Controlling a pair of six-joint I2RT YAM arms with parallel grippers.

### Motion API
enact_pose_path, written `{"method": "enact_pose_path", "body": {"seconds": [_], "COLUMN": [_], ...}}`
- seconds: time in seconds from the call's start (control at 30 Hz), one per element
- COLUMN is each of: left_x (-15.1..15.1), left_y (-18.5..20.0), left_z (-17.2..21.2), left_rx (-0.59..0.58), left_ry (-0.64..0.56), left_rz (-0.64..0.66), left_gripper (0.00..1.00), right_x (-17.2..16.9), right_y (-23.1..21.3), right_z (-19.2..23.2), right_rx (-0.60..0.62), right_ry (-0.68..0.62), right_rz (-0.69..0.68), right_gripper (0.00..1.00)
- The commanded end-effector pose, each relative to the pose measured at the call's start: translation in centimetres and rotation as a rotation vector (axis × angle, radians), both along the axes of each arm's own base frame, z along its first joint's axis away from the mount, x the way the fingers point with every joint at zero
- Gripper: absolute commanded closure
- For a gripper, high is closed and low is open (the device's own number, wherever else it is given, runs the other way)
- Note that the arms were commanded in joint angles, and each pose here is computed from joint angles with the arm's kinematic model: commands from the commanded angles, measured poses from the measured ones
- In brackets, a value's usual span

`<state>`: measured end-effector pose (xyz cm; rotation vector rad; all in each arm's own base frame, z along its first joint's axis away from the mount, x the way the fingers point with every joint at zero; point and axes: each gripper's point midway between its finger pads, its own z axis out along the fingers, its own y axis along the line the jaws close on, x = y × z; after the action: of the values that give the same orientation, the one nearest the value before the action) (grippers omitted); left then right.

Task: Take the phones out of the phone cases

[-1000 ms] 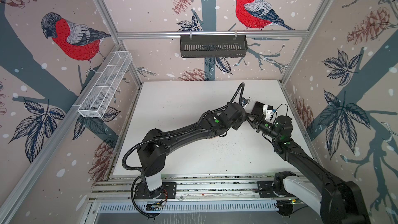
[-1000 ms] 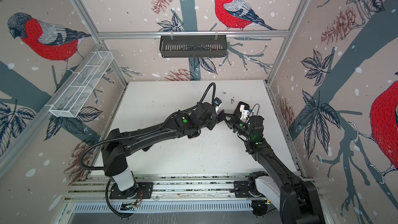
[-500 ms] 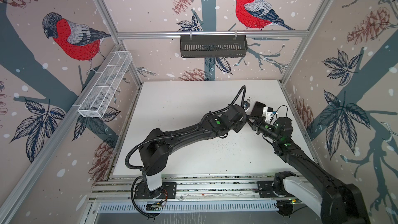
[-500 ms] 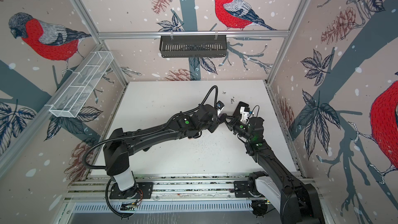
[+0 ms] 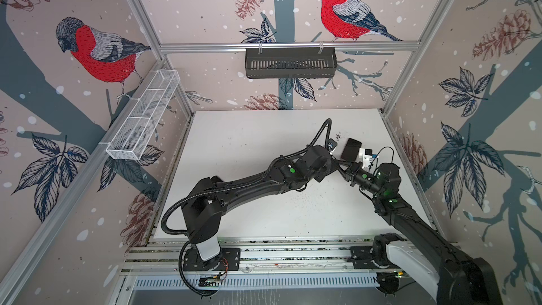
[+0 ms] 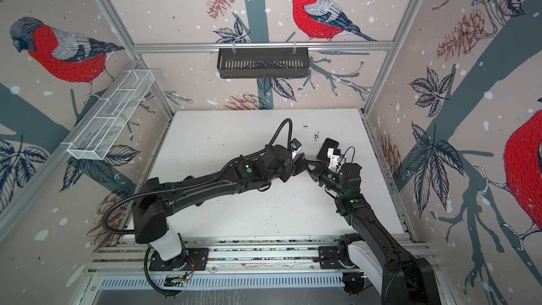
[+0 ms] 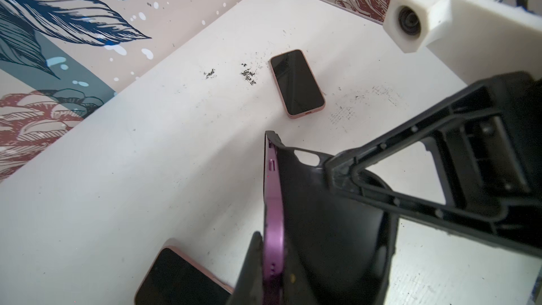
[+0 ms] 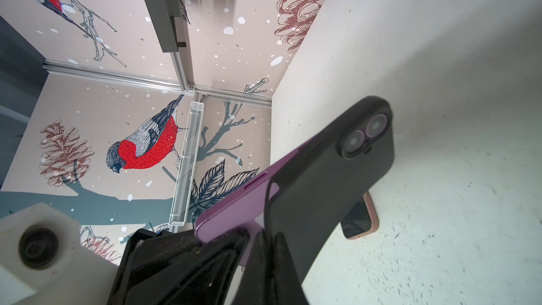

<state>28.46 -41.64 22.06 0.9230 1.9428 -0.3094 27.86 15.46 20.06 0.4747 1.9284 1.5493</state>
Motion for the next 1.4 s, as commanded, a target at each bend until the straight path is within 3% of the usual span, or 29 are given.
{"method": "enact_pose_path", "body": {"seconds": [0.0, 0.4, 0.83, 1.37], "left_x": [0.5, -0.4, -2.3, 1.7], "left_y": [-0.2, 1.3, 1.9, 2.9], "left_z": [4.3, 6.0, 8.1, 1.9], "left_rx": [-0.105, -0.104, -0.188, 0.134], "left_ry": [-0.145, -0.222, -0.253, -0.363], "left_rz": [0.018, 0.001, -0.06, 0.103], "left_gripper": [1.0, 1.0, 1.0, 1.0], "right_x": [0.3, -0.2, -0.4, -0.3], "right_y": [-0.7, -1.8, -3.3, -8.9], "right_z": [-0.7, -3.6, -6.0, -8.0], "right_rx": [-0.014, -0.023, -0.064, -0.07], "right_ry": [0.003, 0.072, 0.112, 0.192], "right_rz": [-0.039, -0.074, -0.121, -0.32], "right_gripper": [1.0, 0.99, 0.99, 1.0]}}
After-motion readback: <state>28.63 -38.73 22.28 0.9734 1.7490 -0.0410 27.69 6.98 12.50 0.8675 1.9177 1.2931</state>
